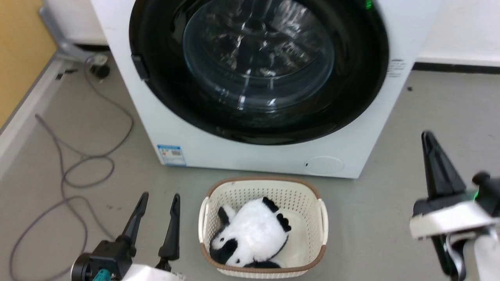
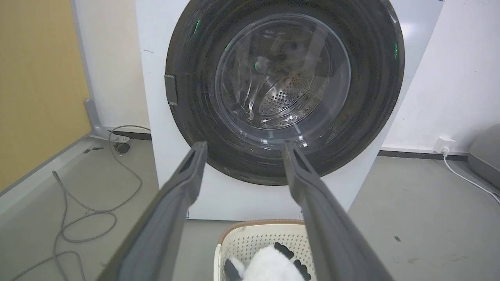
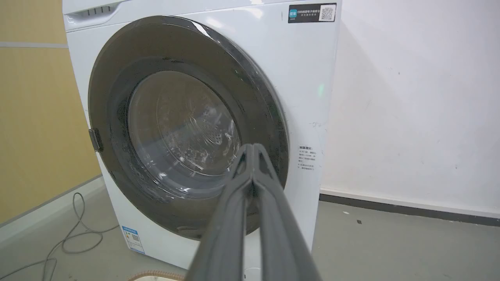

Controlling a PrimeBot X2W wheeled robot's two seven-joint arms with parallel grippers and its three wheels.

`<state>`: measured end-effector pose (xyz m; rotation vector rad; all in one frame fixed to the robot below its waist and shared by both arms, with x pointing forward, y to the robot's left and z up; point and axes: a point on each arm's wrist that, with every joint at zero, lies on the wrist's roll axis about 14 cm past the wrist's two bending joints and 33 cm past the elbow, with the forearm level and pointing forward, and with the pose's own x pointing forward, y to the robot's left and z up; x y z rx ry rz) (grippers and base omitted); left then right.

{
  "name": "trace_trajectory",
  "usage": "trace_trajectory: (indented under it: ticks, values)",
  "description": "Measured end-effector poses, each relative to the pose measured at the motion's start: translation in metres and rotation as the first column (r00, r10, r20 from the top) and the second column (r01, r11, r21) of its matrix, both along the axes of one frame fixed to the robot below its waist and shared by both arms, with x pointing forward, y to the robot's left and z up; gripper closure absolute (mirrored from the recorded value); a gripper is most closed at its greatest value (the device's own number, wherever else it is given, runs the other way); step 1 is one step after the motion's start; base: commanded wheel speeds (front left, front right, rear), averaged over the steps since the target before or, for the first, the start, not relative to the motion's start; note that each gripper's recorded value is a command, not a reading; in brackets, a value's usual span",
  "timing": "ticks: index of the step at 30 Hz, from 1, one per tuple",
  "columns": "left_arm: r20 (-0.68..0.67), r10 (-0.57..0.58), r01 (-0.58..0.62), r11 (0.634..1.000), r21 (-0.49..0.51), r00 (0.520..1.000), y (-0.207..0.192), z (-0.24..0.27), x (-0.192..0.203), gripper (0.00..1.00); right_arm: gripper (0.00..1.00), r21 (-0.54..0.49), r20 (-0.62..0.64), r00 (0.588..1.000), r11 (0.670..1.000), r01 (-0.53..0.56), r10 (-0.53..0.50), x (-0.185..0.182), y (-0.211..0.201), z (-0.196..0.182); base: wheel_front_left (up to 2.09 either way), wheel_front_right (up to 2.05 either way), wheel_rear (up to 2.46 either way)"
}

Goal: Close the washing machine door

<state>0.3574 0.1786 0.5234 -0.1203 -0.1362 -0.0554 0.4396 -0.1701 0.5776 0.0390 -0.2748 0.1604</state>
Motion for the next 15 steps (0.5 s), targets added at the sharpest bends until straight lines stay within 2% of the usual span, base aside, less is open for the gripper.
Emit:
trace_trajectory:
  ticks: [7, 14, 15]
  values:
    - [-0.004, 0.004, -0.004, 1.0, -0.019, 1.0, -0.001, -0.001, -0.01, 0.0, 1.0, -0.014, -0.042, 0.997, 0.997, 0.071, -0.072, -0.046, -0.012, -0.02, 0.0, 0.0, 0.0]
    - [-0.027, 0.008, -0.008, 1.0, -0.014, 1.0, -0.001, -0.009, -0.016, 0.0, 1.0, -0.036, -0.084, 0.994, 0.997, 0.068, -0.071, -0.069, -0.006, -0.036, 0.0, 0.0, 0.0]
    - [-0.032, 0.009, -0.009, 1.0, -0.011, 0.999, -0.001, -0.01, -0.017, 0.0, 0.93, -0.035, -0.084, 0.994, 0.997, 0.068, -0.071, -0.071, -0.006, -0.036, 0.0, 0.0, 0.0]
